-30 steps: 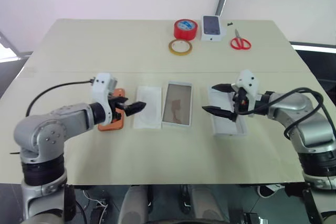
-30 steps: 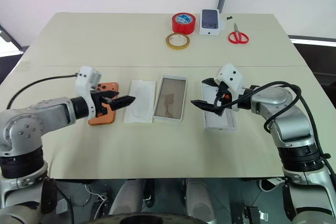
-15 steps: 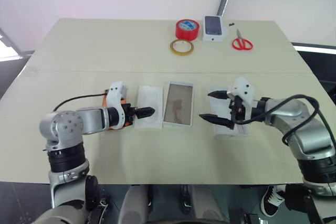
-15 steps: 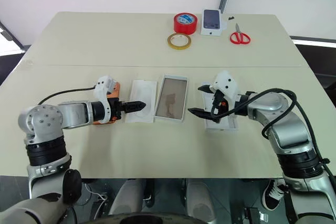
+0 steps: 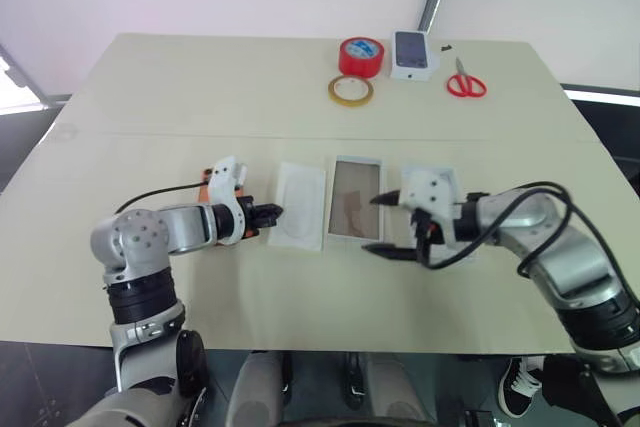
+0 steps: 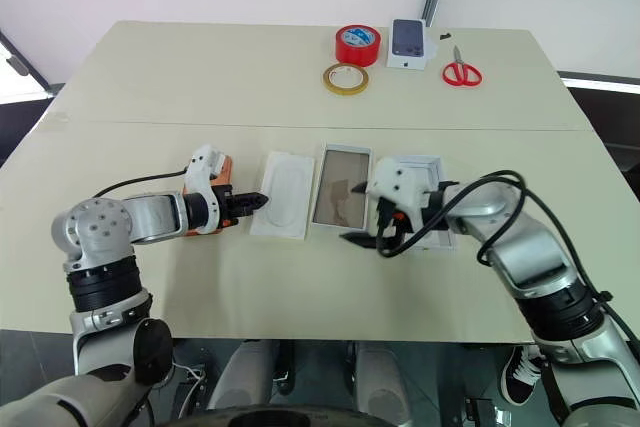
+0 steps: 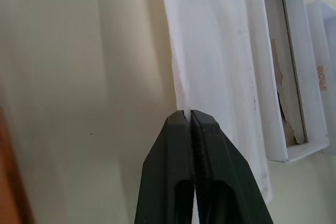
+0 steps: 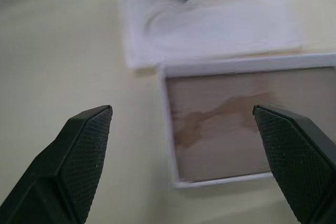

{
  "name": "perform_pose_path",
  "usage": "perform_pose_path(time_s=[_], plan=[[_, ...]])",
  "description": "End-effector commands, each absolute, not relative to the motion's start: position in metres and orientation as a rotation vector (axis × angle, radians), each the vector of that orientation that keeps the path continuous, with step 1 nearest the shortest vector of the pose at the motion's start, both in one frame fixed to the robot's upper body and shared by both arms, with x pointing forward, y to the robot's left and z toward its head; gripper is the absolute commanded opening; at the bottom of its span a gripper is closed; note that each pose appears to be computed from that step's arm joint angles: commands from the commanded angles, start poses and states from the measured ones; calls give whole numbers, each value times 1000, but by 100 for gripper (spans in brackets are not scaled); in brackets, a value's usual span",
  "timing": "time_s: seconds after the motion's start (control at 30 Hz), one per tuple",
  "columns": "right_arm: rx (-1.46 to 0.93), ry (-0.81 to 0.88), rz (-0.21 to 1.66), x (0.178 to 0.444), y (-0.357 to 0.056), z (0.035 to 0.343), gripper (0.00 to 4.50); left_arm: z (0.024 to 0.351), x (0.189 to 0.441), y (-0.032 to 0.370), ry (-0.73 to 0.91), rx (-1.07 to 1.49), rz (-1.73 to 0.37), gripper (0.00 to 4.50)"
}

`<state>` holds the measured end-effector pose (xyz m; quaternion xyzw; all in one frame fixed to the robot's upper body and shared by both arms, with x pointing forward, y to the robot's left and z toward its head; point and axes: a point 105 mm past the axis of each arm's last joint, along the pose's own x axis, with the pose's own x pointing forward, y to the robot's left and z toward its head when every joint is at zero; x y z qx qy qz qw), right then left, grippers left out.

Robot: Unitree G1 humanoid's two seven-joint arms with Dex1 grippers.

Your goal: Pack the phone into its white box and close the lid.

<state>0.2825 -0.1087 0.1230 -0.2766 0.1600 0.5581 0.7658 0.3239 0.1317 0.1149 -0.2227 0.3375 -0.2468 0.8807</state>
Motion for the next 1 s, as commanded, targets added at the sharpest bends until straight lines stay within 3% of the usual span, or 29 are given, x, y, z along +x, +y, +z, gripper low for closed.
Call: perform_pose_path(time_s=[0.03,0.1,0.17,0.4,0.7,1.0], plan=[[-690,350,1188,287,-105,118,450,135,327,136,616,-486,-523,4],[-721,361,1192,288,-102,112,450,137,327,136,608,-494,-527,4],[-728,356,1194,289,-99,111,369,137,327,137,605,-493,-526,0],[-801,308,1208,291,-92,111,4,152,332,142,541,-550,-525,0],[-832,223,1335,275,-74,114,4,183,342,149,455,-559,-559,0],[-848,182,1303,288,-48,105,4,192,340,138,448,-559,-611,0]])
